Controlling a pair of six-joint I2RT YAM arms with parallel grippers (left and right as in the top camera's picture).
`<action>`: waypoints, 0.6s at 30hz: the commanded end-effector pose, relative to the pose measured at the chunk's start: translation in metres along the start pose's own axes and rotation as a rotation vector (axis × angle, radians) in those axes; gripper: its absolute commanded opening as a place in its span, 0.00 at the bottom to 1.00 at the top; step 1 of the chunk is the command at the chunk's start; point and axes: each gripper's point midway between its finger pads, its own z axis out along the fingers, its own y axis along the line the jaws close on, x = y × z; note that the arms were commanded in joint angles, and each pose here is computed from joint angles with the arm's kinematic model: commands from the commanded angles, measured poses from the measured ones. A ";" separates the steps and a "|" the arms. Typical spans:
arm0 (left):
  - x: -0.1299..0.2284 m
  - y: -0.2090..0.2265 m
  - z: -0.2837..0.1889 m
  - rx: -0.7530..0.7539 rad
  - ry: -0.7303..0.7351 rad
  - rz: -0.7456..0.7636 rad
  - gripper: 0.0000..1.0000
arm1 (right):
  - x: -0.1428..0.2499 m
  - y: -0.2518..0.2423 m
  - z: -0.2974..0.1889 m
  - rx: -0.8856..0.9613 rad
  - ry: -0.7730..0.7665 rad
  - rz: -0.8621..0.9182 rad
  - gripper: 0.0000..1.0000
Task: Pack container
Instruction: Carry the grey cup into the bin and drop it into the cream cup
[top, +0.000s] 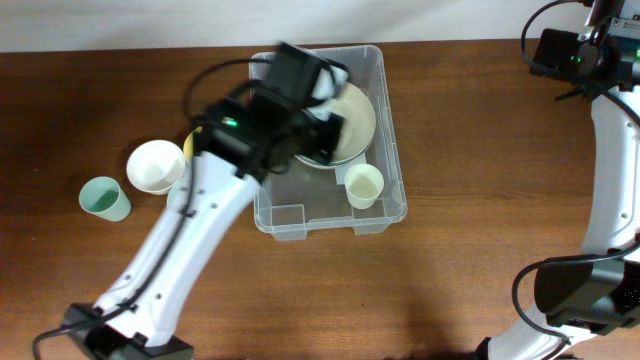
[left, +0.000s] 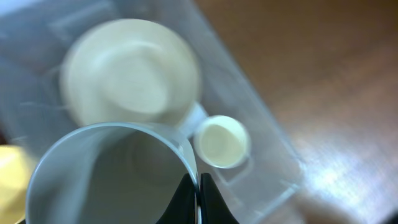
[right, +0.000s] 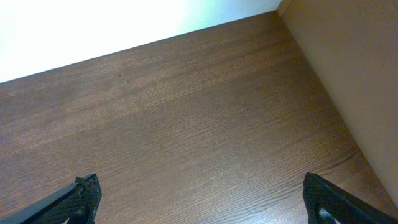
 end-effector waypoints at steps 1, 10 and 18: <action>0.012 -0.042 0.016 0.064 0.049 0.079 0.01 | 0.000 0.001 0.002 -0.003 0.001 0.010 0.99; 0.041 -0.102 0.066 0.129 0.155 0.190 0.01 | 0.000 0.001 0.002 -0.003 0.001 0.010 0.99; 0.053 -0.102 0.092 0.119 0.213 0.191 0.01 | 0.000 0.001 0.002 -0.003 0.001 0.010 0.99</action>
